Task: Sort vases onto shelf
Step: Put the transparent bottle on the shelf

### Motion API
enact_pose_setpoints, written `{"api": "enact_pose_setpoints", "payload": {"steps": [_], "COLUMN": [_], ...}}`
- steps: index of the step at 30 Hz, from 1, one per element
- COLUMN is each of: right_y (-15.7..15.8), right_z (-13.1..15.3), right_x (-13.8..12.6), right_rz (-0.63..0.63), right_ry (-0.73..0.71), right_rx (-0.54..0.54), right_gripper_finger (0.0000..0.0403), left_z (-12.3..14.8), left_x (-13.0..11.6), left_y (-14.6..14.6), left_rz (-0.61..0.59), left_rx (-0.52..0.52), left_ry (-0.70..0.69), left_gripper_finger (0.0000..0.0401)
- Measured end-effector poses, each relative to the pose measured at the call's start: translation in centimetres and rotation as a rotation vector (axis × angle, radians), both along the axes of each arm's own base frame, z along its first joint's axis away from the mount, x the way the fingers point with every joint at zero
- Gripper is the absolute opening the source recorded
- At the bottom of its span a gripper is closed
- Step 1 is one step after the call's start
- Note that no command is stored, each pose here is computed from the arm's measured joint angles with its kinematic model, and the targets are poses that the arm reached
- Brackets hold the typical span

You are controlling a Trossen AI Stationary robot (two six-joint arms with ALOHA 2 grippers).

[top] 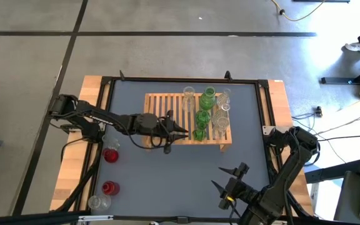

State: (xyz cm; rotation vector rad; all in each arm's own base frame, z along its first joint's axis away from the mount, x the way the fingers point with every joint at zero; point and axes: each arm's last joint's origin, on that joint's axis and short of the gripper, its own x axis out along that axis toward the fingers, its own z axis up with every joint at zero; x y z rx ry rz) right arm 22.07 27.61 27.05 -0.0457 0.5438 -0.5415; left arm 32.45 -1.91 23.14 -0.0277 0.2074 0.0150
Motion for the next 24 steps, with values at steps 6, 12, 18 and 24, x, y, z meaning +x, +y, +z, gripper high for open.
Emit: {"api": "enact_pose_setpoints", "payload": {"steps": [6, 12, 18, 24], "right_y": [0.0, 0.0, 0.0, 0.0], "right_z": [0.0, 0.0, 0.0, 0.0], "right_x": [0.0, 0.0, 0.0, 0.0], "right_rz": [0.007, 0.010, 0.022, 0.023], "right_ry": [0.009, 0.013, 0.026, 0.027], "right_rx": [-0.013, -0.016, -0.037, -0.041], "right_gripper_finger": [0.0264, 0.0264, 0.0264, 0.0264], "left_z": [-0.7, -0.9, -0.8, -1.5], "left_x": [0.3, 0.5, 0.6, 1.3], "left_y": [0.9, 1.5, 1.9, 1.9], "left_rz": [0.022, -0.001, 0.007, -0.025], "left_rx": [-0.014, -0.037, -0.031, -0.043], "left_ry": [0.026, 0.025, 0.003, -0.029], "left_gripper_finger": [0.0078, 0.0078, 0.0078, 0.0078]}}
